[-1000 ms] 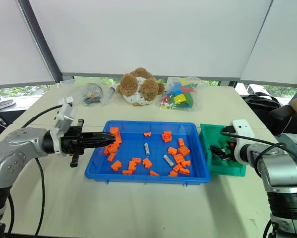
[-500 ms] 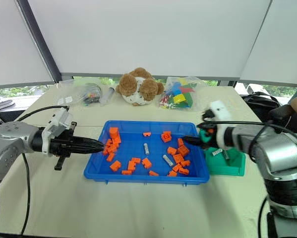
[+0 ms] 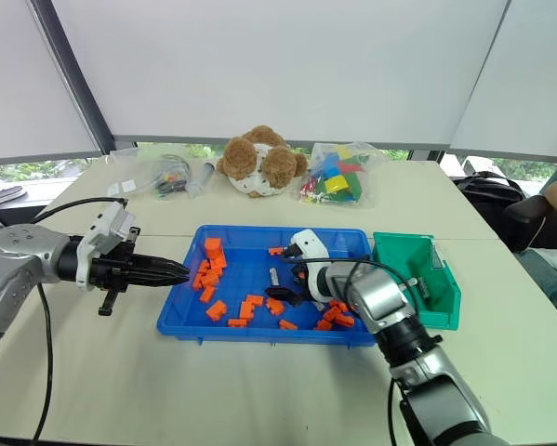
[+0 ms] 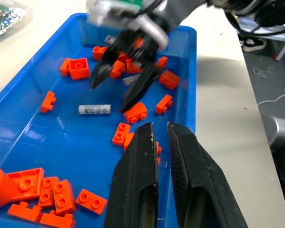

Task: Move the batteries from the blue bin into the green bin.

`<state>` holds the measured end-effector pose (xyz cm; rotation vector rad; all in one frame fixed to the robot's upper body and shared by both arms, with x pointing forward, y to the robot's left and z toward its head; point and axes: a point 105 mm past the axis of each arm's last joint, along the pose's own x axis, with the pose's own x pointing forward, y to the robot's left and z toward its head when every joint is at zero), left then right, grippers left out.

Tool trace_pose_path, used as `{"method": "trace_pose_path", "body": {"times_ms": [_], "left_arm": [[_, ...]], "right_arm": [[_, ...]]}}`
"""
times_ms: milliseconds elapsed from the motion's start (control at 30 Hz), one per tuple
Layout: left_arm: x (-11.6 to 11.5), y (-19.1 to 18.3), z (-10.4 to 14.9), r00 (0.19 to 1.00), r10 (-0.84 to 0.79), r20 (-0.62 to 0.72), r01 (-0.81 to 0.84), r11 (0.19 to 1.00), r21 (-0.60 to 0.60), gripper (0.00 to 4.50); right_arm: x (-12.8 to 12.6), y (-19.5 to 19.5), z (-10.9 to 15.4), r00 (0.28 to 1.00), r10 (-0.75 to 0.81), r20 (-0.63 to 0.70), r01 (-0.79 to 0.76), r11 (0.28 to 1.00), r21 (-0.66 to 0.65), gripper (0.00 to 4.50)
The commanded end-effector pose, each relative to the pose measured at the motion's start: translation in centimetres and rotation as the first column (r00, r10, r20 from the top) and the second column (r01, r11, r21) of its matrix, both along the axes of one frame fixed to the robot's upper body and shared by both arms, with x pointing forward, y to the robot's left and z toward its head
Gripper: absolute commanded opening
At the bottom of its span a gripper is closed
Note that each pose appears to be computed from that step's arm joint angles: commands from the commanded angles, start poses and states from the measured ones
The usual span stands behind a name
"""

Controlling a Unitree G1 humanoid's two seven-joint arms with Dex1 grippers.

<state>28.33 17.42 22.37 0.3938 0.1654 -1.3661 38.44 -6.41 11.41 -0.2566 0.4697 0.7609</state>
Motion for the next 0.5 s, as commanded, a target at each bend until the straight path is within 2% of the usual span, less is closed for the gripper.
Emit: {"method": "trace_pose_path", "body": {"times_ms": [33, 200, 233, 333, 500], "left_arm": [[-0.2, 0.1, 0.8, 0.999, 0.004, 0.04, -0.005, 1.0, 0.013, 0.43], [-0.2, 0.2, 0.8, 0.999, 0.014, 0.049, -0.015, 1.0, 0.02, 0.43], [-0.1, 0.2, 0.8, 0.999, 0.017, 0.051, -0.018, 1.0, 0.02, 0.43], [-0.1, 0.3, 0.8, 0.998, 0.021, 0.055, -0.023, 1.0, 0.02, 0.43], [0.0, 0.2, 0.8, 0.998, 0.026, 0.059, -0.027, 0.999, 0.017, 0.43]], "right_arm": [[1.5, -0.1, 1.2, 0.995, -0.041, 0.09, 0.043, 0.999, -0.02, 4.45], [1.3, 0.8, 0.3, 0.995, -0.012, 0.101, 0.018, 0.998, -0.056, 4.45], [1.0, 1.1, 0.1, 0.994, 0.008, 0.106, 0.0, 0.997, -0.074, 4.22], [0.3, 1.8, -0.7, 0.99, 0.062, 0.124, -0.045, 0.99, -0.135, 3.19], [-0.4, 2.2, -1.2, 0.991, 0.079, 0.112, -0.063, 0.988, -0.138, 0.62]]}}
